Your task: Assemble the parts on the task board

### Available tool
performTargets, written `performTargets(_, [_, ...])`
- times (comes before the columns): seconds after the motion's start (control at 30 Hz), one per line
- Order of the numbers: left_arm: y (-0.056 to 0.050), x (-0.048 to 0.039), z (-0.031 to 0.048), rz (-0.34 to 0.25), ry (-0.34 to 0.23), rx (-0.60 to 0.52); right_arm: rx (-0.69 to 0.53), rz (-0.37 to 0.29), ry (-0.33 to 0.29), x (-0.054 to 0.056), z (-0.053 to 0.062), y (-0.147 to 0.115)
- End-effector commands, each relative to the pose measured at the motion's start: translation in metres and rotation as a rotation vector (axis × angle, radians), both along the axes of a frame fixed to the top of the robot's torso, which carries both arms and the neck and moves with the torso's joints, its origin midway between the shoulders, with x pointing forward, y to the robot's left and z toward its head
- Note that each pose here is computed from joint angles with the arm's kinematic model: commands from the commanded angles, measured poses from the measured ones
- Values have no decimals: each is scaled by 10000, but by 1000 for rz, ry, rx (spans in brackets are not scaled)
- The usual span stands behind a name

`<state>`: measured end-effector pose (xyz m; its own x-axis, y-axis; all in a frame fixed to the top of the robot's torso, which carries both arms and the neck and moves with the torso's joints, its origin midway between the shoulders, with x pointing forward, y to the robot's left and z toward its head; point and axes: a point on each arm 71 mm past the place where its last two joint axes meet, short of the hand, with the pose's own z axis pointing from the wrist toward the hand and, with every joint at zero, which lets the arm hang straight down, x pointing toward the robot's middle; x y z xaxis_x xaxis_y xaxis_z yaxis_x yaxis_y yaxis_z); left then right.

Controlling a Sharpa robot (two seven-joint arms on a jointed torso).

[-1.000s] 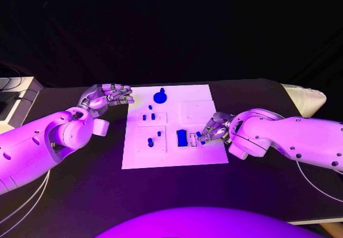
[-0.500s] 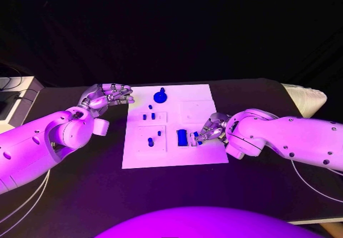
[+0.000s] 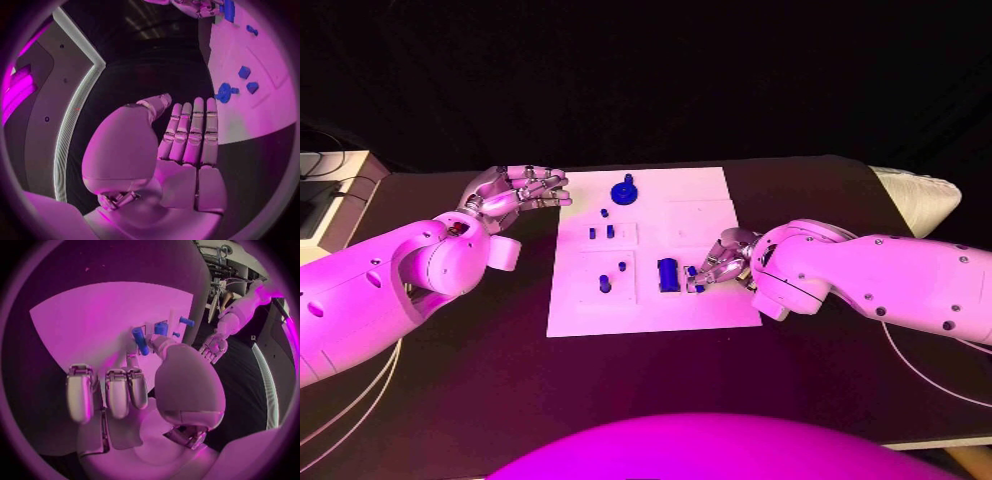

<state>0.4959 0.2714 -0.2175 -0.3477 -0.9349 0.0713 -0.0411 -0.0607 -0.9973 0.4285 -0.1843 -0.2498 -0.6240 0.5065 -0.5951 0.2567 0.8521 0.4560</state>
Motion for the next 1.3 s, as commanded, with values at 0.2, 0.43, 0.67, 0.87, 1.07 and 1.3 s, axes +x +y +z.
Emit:
performTargets(0.2, [-29, -4, 9, -22, -5, -7, -16, 22, 10, 1, -33, 20])
performTargets(0.43, [-26, -5, 9, -21, -5, -7, -19, 22, 11, 16, -47, 22])
performTargets(0.67, [-26, -4, 8, -21, -4, -6, -10, 12, 1, 24, -48, 30])
performTargets(0.87, [-27, -3, 7, -21, -4, -7, -2, 12, -4, 23, -44, 42])
performTargets(1.07, [-29, -3, 6, -22, -3, -7, 6, 14, -12, 17, -37, 58])
performTargets(1.3, [-27, -2, 5, -22, -2, -6, 12, 19, -16, 9, -31, 70])
